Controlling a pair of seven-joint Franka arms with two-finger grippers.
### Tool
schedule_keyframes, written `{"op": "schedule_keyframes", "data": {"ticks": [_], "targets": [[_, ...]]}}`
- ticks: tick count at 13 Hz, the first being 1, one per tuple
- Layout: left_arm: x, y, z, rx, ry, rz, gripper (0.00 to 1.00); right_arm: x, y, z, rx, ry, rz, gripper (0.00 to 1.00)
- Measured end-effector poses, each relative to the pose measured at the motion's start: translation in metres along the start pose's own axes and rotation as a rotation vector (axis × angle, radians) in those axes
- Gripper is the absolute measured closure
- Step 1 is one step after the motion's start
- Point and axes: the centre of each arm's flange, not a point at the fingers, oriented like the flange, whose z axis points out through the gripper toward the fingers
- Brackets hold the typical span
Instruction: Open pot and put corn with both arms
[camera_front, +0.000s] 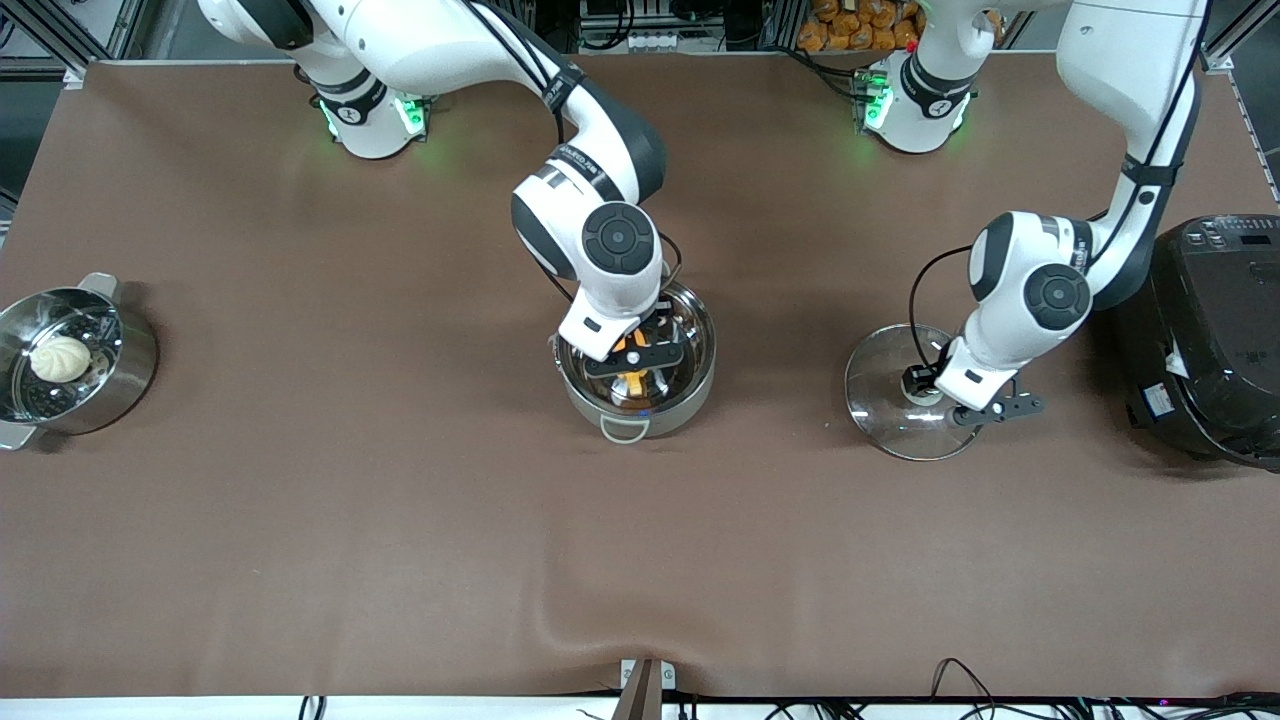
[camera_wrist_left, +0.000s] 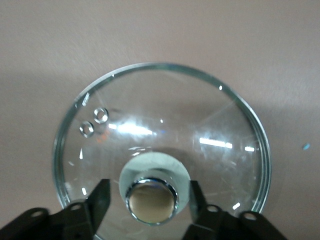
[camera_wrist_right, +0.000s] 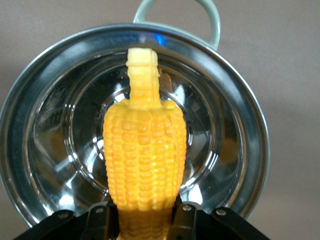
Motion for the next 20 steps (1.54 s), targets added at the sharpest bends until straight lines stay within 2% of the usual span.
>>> {"op": "schedule_keyframes", "data": {"ticks": [2,4,6,10,12,14,17,20], "targets": [[0.02,-0.01,-0.034,0.012,-0.006,-0.026,0.01,-0.001,-0.003,0.005,-0.01,0.006,-0.009,0.63],[0.048,-0.009,-0.106,0.038,-0.037,-0.038,0.0,-0.001,-0.007,0.008,-0.009,0.015,-0.015,0.63],[0.065,-0.004,-0.188,0.045,-0.029,-0.044,0.0,-0.004,-0.012,0.011,-0.021,0.02,-0.027,0.48],[0.056,0.012,-0.29,0.02,0.05,-0.022,0.0,-0.005,-0.016,0.01,-0.024,0.029,-0.028,0.02],[0.035,0.014,-0.326,0.023,0.061,-0.012,0.0,0.003,-0.003,0.002,-0.032,0.029,-0.007,0.0],[0.017,0.012,-0.352,0.028,0.069,-0.01,0.0,0.014,0.032,-0.017,-0.05,-0.002,-0.011,0.0],[0.0,0.013,-0.363,0.034,0.075,-0.002,0.0,0.031,0.117,-0.057,-0.051,-0.034,-0.07,0.0],[-0.017,0.015,-0.374,0.043,0.071,0.007,0.0,0.03,0.233,-0.083,-0.04,-0.059,-0.126,0.0]]}}
